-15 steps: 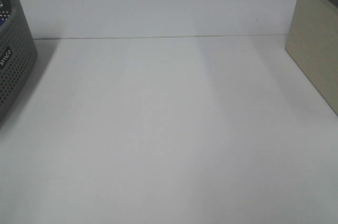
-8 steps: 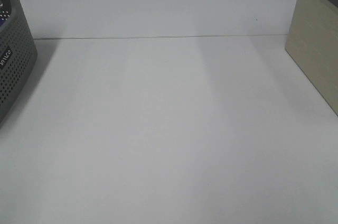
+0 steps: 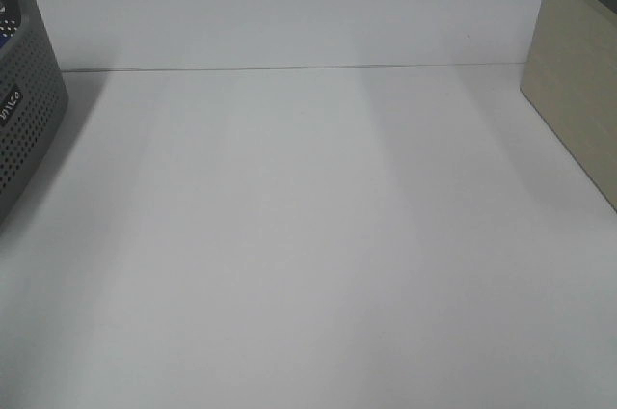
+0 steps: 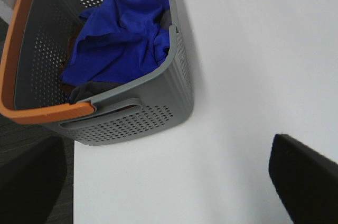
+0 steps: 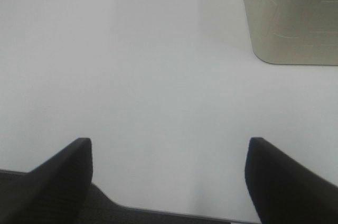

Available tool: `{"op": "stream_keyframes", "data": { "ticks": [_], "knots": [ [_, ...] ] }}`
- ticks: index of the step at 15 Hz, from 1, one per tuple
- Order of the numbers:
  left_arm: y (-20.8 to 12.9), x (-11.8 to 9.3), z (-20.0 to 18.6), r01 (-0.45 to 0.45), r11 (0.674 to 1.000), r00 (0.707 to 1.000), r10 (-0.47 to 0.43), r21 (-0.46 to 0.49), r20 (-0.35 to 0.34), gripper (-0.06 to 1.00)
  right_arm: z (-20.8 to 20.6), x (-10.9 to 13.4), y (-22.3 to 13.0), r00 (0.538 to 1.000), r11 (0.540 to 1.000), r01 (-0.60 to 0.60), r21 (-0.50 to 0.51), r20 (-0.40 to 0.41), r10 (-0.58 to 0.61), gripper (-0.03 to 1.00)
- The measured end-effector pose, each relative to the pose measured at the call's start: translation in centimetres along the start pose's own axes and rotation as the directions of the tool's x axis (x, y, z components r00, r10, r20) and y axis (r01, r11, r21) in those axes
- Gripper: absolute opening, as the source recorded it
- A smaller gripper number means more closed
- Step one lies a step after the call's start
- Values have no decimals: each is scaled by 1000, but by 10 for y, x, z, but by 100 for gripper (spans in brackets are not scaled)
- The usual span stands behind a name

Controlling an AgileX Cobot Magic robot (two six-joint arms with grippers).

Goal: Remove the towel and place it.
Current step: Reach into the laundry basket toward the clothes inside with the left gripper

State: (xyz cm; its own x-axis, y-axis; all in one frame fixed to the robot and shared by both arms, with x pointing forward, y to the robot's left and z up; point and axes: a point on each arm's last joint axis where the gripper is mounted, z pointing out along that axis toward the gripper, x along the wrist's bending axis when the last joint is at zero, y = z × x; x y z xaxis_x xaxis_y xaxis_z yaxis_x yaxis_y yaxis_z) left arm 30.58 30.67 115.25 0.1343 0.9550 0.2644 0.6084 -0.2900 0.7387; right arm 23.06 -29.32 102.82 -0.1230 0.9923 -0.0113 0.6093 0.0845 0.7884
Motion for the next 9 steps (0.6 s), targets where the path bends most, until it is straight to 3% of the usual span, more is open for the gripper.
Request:
{"op": "stream_keyframes", "data": {
  "ticks": [2, 4, 6, 7, 9],
  "knots": [
    [32, 12, 16, -119, 990, 992, 116, 82, 44, 99, 0, 0, 0, 1000, 1000, 0, 0, 0, 0, 78],
    [71, 28, 38, -275, 950, 961, 265, 147, 84, 99, 0, 0, 0, 1000, 1000, 0, 0, 0, 0, 78],
    [115, 54, 74, -381, 896, 924, 380, 228, 49, 99, 0, 0, 0, 1000, 1000, 0, 0, 0, 0, 78],
    [130, 65, 95, -425, 863, 901, 431, 274, 39, 99, 0, 0, 0, 1000, 1000, 0, 0, 0, 0, 78],
    [147, 80, 134, -550, 754, 820, 570, 361, 59, 99, 0, 0, 0, 1000, 1000, 0, 0, 0, 0, 78]
  ]
}}
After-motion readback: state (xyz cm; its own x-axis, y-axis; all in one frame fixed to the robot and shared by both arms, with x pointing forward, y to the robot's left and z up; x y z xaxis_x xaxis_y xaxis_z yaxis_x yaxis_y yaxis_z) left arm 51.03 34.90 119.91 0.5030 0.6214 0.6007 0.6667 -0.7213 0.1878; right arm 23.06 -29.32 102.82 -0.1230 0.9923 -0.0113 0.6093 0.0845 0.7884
